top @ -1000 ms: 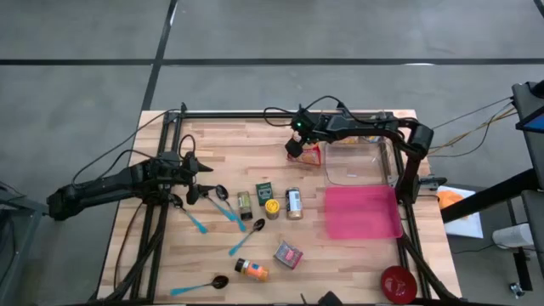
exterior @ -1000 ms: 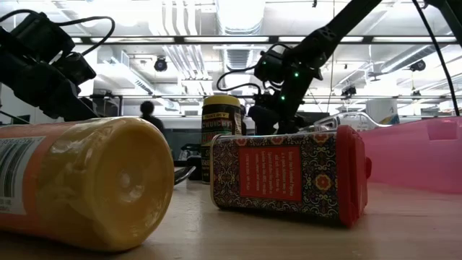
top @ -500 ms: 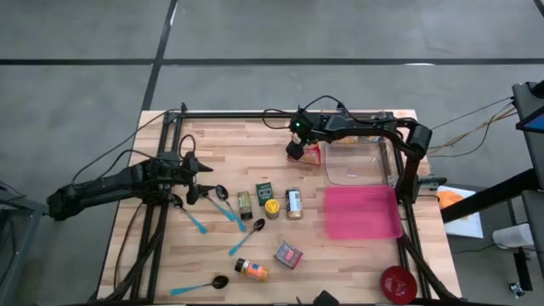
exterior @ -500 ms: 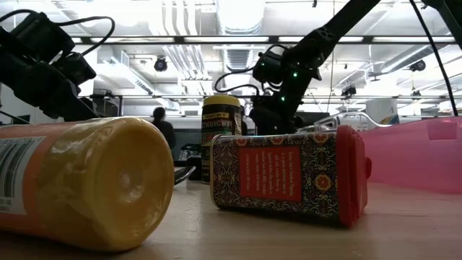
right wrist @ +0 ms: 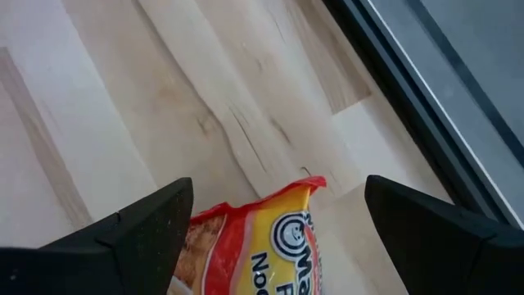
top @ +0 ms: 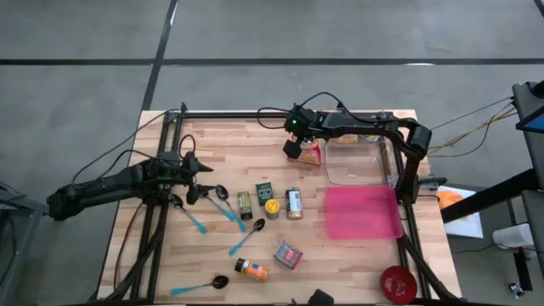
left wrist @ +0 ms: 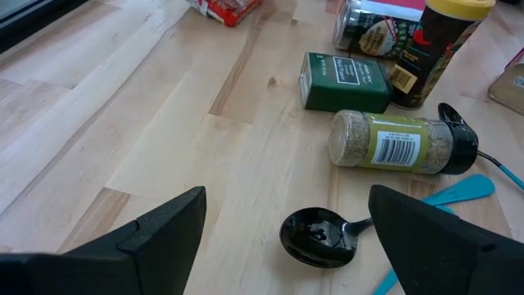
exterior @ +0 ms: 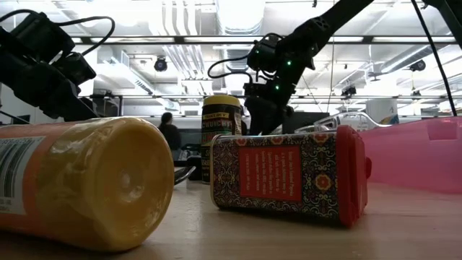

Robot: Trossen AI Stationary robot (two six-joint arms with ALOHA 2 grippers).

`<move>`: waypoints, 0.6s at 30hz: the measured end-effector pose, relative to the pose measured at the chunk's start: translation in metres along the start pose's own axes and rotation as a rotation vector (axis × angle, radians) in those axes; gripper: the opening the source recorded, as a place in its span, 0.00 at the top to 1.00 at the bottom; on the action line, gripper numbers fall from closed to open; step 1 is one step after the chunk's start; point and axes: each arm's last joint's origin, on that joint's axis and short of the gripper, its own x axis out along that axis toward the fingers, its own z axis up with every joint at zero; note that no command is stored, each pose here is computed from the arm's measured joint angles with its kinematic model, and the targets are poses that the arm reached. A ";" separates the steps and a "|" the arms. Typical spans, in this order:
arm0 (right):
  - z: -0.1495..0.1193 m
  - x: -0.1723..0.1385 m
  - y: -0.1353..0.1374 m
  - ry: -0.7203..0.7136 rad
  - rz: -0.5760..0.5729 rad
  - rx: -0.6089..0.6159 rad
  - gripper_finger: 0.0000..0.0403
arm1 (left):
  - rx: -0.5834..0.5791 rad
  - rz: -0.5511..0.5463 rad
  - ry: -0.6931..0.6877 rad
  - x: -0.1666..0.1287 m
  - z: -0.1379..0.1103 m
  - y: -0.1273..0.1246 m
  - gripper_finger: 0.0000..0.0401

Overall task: Pick & Place Food Item
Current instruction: Put the red noodle pack into the top transparent bin

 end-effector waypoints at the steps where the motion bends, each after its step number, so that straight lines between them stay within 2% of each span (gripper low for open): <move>1: 0.000 0.001 0.000 0.003 0.000 0.000 0.11 | 0.000 0.000 0.000 0.000 0.000 0.000 0.14; 18: -0.007 0.037 -0.002 0.170 0.008 -0.003 0.11 | 0.000 0.000 0.001 0.000 0.000 0.000 0.14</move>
